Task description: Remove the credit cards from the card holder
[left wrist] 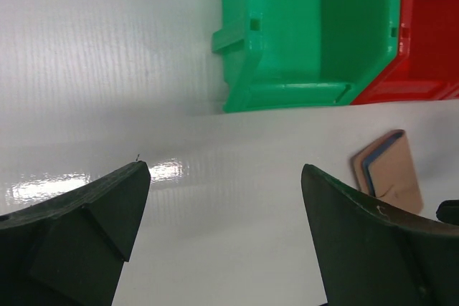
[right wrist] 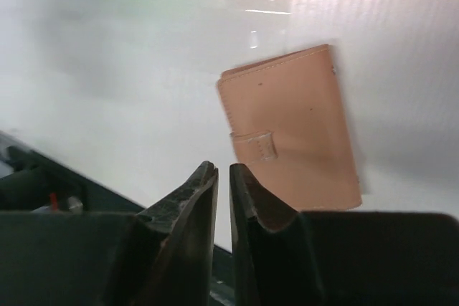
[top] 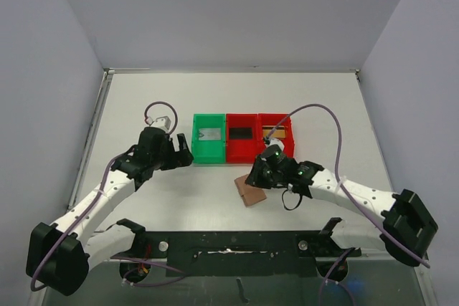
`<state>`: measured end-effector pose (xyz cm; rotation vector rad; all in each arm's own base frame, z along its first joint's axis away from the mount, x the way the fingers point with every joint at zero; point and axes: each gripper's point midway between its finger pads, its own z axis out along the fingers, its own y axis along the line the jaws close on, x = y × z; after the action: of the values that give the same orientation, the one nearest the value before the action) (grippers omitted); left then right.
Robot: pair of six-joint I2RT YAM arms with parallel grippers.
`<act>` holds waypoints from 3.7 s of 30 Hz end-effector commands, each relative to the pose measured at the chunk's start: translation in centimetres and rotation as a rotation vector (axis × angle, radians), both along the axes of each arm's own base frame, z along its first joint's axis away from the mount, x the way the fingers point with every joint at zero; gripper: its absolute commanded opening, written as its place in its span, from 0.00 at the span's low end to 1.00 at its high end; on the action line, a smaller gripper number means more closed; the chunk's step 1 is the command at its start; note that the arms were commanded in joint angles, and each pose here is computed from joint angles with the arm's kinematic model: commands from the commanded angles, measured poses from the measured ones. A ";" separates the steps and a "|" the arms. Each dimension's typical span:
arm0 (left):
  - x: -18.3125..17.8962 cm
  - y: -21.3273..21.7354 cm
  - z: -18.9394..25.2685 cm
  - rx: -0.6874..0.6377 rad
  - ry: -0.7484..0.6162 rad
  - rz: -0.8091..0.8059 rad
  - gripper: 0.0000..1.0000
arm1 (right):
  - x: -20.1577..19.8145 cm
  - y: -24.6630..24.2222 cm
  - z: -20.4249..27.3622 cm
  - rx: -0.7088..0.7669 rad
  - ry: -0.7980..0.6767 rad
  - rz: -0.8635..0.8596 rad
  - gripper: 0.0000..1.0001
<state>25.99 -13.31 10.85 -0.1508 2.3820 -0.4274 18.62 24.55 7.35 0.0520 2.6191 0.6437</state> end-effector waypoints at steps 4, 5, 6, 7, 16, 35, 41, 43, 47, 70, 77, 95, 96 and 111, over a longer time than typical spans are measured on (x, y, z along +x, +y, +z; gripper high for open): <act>0.4 -3.7 4.6 -0.187 -0.084 -0.070 0.86 | 0.1 1.7 3.7 0.368 -0.044 -0.064 0.17; 0.4 -3.7 4.5 -0.183 -0.078 -0.075 0.86 | 0.0 1.1 3.0 0.358 -0.026 -0.087 0.19; 0.3 -3.8 4.5 -0.181 -0.073 -0.081 0.86 | -0.2 0.9 2.5 0.343 -0.019 -0.080 0.22; 0.2 -3.9 4.2 -0.178 -0.063 -0.088 0.86 | -0.3 0.8 2.3 0.323 -0.022 -0.066 0.27; 0.2 -2.1 4.2 -0.125 -0.077 0.013 0.86 | 1.0 0.8 1.1 -0.064 -0.050 -0.004 0.48; -0.5 2.3 5.8 -0.047 -0.196 0.178 0.86 | 2.2 1.9 -3.2 -0.610 -0.007 0.086 0.35; -0.8 2.4 5.1 -0.042 -0.173 0.183 0.86 | 2.1 2.4 -2.4 -0.535 -0.023 0.075 0.15; -0.9 2.3 4.9 -0.052 -0.169 0.187 0.86 | 2.1 2.4 -2.0 -0.509 -0.030 0.068 0.11; -0.6 2.0 5.0 -0.070 -0.178 0.185 0.86 | 2.2 2.9 -0.9 -0.414 -0.045 0.071 0.02; -4.5 -10.4 3.2 -0.444 0.038 -0.306 0.85 | 1.0 -1.8 -2.5 -0.065 0.066 -0.121 0.40; -7.4 -16.0 0.2 -0.513 0.185 -0.418 0.85 | -1.0 -2.6 -4.9 0.069 0.133 -0.162 0.38; -8.0 -21.4 -4.5 -0.602 0.315 -0.460 0.57 | -2.1 -2.0 -6.4 0.246 0.183 -0.201 0.35; -7.8 -21.6 -4.4 -0.609 0.310 -0.461 0.55 | -2.2 -1.9 -6.4 0.252 0.182 -0.198 0.35; -6.8 -20.7 0.5 -0.484 0.188 -0.499 0.25 | -1.3 2.2 -4.2 0.412 0.174 -0.045 0.40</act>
<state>16.76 -32.46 5.11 0.0839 2.6269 -1.2796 17.84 25.13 2.41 0.3986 2.5796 1.0917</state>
